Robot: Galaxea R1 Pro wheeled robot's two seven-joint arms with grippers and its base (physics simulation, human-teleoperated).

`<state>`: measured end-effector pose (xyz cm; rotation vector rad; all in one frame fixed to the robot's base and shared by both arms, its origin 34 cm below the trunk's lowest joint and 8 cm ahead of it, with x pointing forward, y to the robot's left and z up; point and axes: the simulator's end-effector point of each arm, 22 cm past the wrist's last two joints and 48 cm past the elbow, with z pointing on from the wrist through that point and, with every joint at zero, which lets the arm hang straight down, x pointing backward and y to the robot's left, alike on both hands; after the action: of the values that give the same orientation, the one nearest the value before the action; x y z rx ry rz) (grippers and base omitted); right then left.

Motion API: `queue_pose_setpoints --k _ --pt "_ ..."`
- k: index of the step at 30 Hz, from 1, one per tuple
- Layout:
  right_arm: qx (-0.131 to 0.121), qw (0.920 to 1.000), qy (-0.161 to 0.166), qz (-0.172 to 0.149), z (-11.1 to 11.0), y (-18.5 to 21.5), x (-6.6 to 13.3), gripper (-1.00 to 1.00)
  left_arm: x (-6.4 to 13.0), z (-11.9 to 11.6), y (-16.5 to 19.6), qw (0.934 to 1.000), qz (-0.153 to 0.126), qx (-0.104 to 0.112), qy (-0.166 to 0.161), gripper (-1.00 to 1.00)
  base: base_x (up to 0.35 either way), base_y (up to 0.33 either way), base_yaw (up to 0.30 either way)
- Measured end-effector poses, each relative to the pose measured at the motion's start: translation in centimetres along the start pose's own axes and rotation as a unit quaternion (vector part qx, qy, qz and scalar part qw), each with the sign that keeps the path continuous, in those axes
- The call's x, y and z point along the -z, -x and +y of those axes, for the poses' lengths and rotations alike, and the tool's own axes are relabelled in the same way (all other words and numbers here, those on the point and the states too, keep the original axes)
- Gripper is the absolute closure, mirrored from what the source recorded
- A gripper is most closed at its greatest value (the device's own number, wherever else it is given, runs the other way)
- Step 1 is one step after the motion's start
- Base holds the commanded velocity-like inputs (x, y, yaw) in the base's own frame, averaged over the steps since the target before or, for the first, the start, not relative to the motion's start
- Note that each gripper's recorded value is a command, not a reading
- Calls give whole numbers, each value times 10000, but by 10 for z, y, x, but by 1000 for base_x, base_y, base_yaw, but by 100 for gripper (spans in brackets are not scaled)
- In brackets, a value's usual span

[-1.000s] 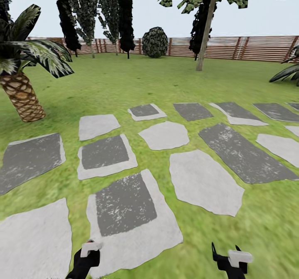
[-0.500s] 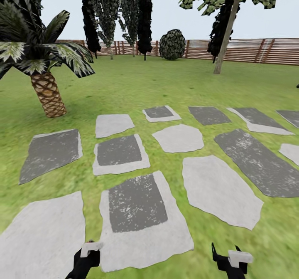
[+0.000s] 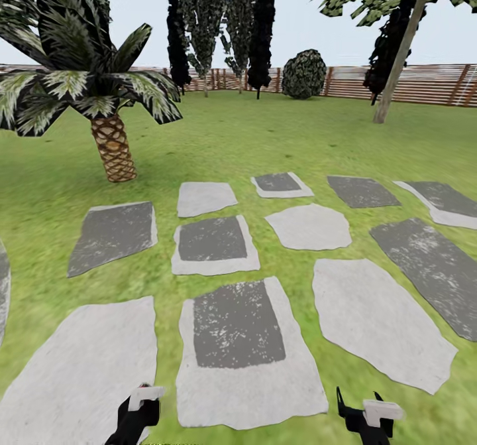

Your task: Pick up the pesticide atomizer in the garden and spray insectifuge to fully cover both potted plants in the garden.

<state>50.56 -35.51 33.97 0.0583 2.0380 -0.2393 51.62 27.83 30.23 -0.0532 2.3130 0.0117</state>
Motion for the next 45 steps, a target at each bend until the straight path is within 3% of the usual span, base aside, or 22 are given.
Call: queue_pose_setpoints --k 20,31,45 --pt "-36 10000 15 -56 4 6 0 -100 1 0 6 10000 -62 2 4 100 0 9 257" --pt "-43 9999 14 -91 4 9 0 -100 1 0 10 10000 -98 3 4 100 5 281 237" --pt "-43 9999 7 -103 4 10 0 -100 1 0 11 9999 -112 4 2 100 87 304 17"
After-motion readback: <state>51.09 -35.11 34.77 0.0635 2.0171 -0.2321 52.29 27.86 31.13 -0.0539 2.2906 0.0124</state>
